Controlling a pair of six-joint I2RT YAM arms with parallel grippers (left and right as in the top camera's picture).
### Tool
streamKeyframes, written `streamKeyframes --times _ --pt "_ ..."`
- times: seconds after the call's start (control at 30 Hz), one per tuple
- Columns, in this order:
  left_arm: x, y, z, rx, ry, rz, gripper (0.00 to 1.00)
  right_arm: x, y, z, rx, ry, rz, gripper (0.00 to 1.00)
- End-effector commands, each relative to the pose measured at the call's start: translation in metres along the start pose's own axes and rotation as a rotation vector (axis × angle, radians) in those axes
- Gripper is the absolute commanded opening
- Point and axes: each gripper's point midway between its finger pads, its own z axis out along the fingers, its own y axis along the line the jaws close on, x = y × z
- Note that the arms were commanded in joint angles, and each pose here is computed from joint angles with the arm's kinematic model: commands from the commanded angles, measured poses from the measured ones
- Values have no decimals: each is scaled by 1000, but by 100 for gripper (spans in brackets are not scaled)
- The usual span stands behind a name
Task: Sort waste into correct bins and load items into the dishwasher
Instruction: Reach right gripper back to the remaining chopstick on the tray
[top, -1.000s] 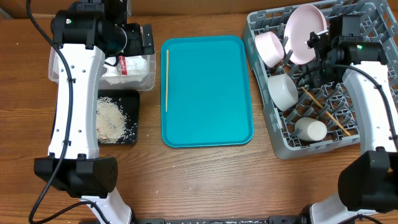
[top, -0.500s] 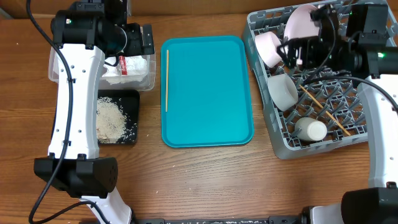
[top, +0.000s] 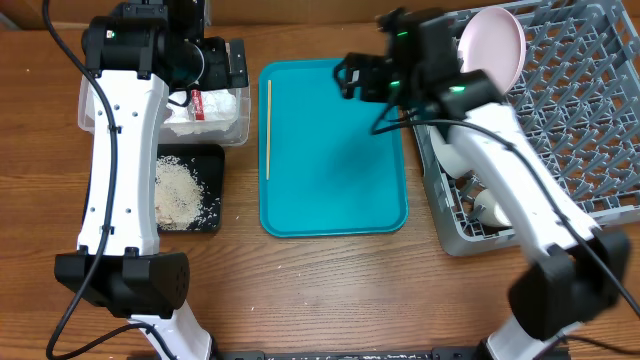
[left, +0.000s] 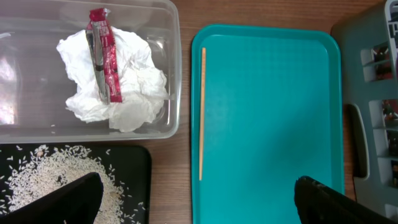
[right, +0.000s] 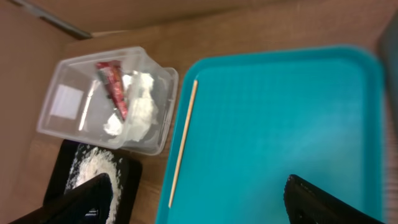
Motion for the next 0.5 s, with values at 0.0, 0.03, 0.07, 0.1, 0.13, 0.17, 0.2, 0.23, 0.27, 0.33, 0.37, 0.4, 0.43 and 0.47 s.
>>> streamKeyframes --times 0.0,0.03,0.07,0.1,0.13,0.17,0.2,0.23,0.27,0.33,0.37,0.4,0.43,0.47 --pt "-3 0 -4 -4 -16 12 100 14 0 40 54 11 77 88" --pt "-3 0 -4 -4 -16 12 100 20 3 49 51 23 80 88" --pt "-3 0 -4 -4 -16 12 100 26 6 60 45 35 74 88" --pt "-3 0 -4 -3 -16 12 100 35 12 71 36 47 61 87" --pt "-3 0 -4 -4 -16 12 100 42 16 81 32 55 52 85" --pt "-3 0 -4 -3 -16 12 100 48 17 90 44 57 59 84" --pt "-3 0 -4 -4 -17 12 100 54 19 99 58 55 65 84" --pt "-3 0 -4 -3 -16 12 100 61 21 108 73 54 65 84" --pt "-3 0 -4 -3 -16 12 100 66 23 113 77 53 64 84" --pt "-3 0 -4 -3 -16 12 100 76 30 124 81 51 57 83" --pt "-3 0 -4 -4 -16 12 100 80 33 128 84 45 49 82" --pt "-3 0 -4 -3 -16 12 100 82 34 132 98 36 54 82" --pt "-3 0 -4 -4 -16 12 100 83 35 134 109 26 53 81" --pt "-3 0 -4 -3 -16 12 100 86 35 137 121 19 45 81"
